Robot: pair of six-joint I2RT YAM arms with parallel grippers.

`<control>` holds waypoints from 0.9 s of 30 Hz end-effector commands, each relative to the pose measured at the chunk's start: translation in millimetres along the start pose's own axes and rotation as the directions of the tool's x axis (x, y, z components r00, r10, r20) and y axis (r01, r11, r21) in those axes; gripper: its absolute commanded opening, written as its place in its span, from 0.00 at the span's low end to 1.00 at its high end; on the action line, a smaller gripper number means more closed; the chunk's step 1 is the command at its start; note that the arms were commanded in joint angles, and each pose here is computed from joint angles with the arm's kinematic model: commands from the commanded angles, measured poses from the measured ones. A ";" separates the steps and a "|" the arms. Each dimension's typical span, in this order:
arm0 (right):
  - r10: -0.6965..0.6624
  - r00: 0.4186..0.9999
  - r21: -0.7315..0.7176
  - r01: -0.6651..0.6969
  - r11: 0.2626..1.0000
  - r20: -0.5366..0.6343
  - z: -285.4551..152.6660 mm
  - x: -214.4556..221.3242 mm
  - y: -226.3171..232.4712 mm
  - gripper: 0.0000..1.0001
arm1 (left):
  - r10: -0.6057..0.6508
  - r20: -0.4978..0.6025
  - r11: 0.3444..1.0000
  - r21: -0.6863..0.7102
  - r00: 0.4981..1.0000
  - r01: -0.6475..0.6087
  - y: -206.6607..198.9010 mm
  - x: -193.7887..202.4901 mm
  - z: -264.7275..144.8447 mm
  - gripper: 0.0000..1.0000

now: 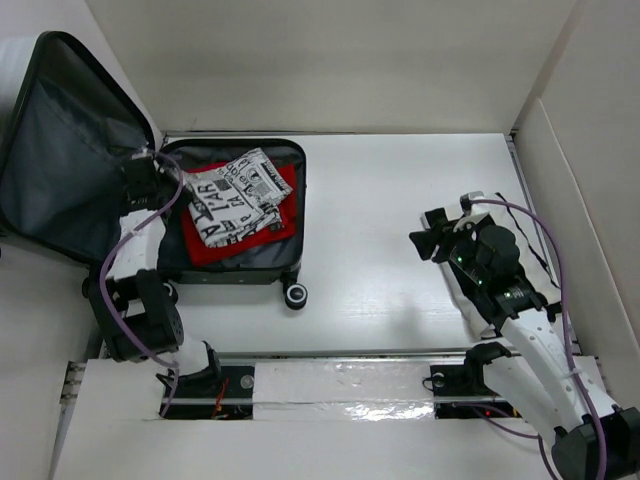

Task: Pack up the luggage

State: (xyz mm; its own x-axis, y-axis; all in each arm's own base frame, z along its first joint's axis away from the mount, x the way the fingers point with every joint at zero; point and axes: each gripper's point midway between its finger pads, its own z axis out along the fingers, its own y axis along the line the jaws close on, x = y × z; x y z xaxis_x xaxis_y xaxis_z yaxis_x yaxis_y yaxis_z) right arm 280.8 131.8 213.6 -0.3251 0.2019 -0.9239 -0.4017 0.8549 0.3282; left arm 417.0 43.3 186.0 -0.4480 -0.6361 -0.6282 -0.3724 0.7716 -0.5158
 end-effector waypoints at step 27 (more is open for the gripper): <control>0.252 0.965 0.688 -0.135 0.713 -0.072 6.7 76.5 -164.8 0.75 | 0.299 0.130 0.795 0.514 0.945 -0.322 -234.2 142.7 -117.3 0.52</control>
State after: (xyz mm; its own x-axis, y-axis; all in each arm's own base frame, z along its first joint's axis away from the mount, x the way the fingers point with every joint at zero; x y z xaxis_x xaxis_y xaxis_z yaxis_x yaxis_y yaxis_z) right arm 310.3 23.9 82.2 -0.5251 0.3364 -0.7818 0.2726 0.9367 0.2199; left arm 347.4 -201.7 288.7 -0.4399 -0.3907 -0.8086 0.2288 0.8220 -0.5216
